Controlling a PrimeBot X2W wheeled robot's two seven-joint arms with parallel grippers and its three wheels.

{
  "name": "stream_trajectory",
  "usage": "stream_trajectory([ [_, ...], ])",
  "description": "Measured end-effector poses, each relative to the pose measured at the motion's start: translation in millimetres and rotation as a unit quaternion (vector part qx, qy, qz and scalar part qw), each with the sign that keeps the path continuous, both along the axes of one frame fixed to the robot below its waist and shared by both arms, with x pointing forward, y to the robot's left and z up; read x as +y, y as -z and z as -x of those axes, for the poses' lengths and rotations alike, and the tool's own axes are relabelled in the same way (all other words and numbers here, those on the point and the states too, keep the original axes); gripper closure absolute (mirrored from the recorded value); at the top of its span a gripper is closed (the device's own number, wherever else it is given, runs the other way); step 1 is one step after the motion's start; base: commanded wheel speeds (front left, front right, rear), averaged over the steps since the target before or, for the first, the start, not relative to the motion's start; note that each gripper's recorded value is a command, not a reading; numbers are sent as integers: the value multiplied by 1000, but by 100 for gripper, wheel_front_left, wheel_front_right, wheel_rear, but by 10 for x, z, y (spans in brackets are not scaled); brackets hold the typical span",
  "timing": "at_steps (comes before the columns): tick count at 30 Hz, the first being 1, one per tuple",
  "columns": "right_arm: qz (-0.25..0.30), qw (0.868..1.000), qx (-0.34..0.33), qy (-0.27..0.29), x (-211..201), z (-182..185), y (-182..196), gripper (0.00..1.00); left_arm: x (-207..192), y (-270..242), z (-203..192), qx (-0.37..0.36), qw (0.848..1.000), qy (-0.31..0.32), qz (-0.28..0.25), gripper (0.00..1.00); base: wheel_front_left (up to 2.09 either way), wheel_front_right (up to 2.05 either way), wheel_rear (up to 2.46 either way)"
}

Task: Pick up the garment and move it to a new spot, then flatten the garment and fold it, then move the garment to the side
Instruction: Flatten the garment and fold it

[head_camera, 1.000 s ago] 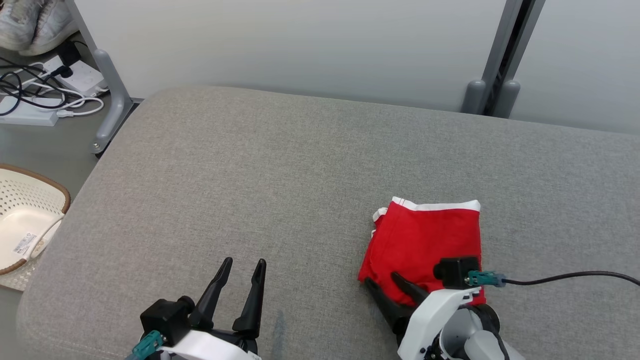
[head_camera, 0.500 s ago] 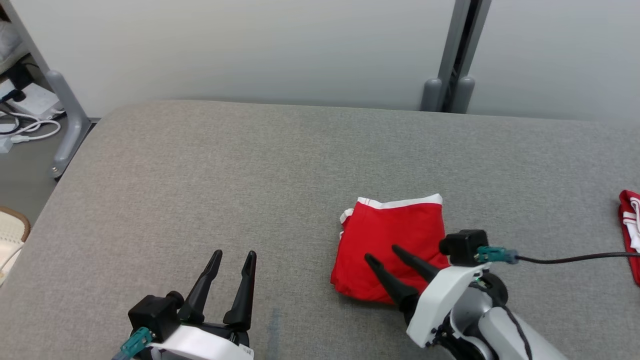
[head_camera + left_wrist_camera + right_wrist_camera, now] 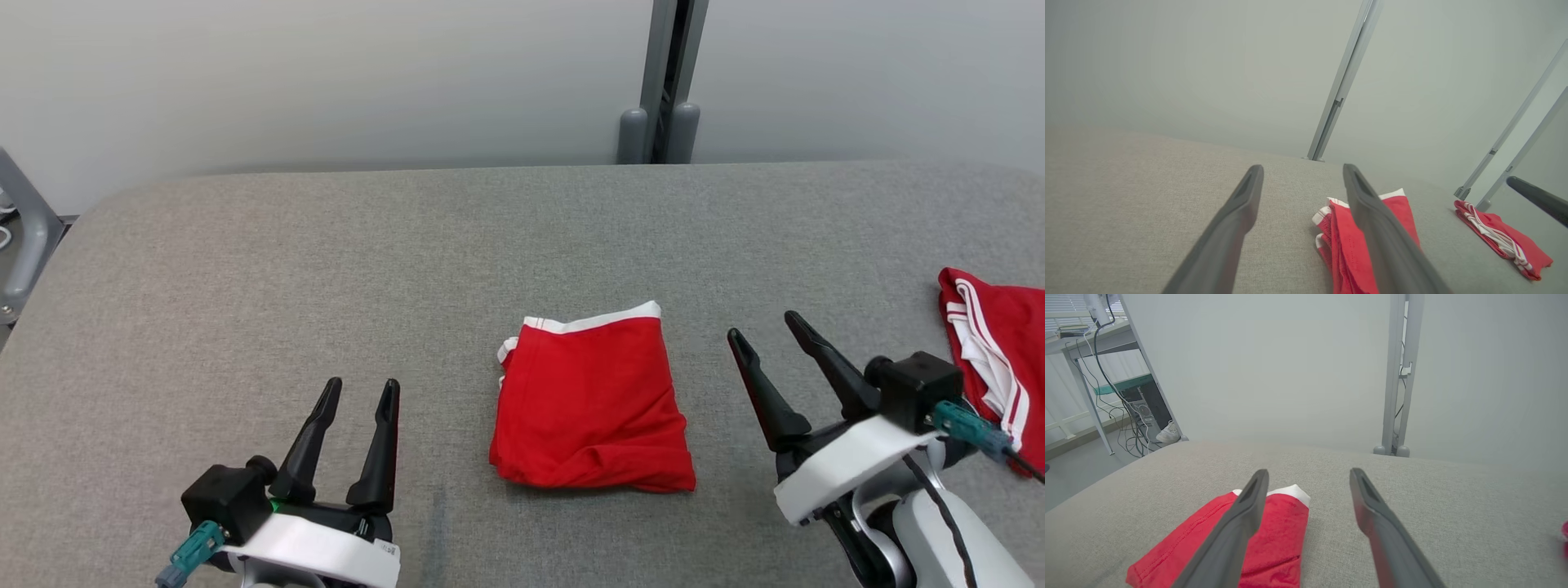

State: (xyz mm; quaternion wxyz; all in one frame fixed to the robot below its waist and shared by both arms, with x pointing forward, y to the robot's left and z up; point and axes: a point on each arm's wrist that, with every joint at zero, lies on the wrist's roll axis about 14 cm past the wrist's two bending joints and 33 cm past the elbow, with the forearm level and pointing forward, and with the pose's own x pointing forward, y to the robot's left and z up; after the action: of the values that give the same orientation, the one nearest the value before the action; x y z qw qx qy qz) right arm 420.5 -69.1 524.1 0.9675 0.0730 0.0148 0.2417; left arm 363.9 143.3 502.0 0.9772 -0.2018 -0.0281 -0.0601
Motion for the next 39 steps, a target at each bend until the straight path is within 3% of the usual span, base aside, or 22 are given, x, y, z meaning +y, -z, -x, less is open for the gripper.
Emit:
stream_trajectory([
  [6,4,998,-10,54,-299,83,170,0,-90,54,-61,8,1000,14,1,0,0,0,0],
  [13,11,998,1,57,-267,144,341,0,-120,92,-71,13,1000,19,-1,0,0,0,0],
  [14,12,999,6,53,-236,149,371,68,-120,100,-68,14,1000,19,-2,0,0,0,0],
  [15,14,999,9,46,-199,156,398,100,-120,106,-65,15,1000,19,-2,0,0,0,0],
  [22,15,998,54,-20,214,205,644,100,-51,145,-71,22,1000,9,-3,0,0,0,0],
  [28,48,988,131,-66,461,253,1055,100,65,210,-29,33,999,-9,-4,0,0,0,0],
  [34,80,966,233,-81,490,419,1486,100,179,228,8,37,999,-27,-6,0,0,0,0],
  [39,74,964,243,-79,480,397,1465,100,187,239,22,39,999,-29,-5,0,0,0,0],
])
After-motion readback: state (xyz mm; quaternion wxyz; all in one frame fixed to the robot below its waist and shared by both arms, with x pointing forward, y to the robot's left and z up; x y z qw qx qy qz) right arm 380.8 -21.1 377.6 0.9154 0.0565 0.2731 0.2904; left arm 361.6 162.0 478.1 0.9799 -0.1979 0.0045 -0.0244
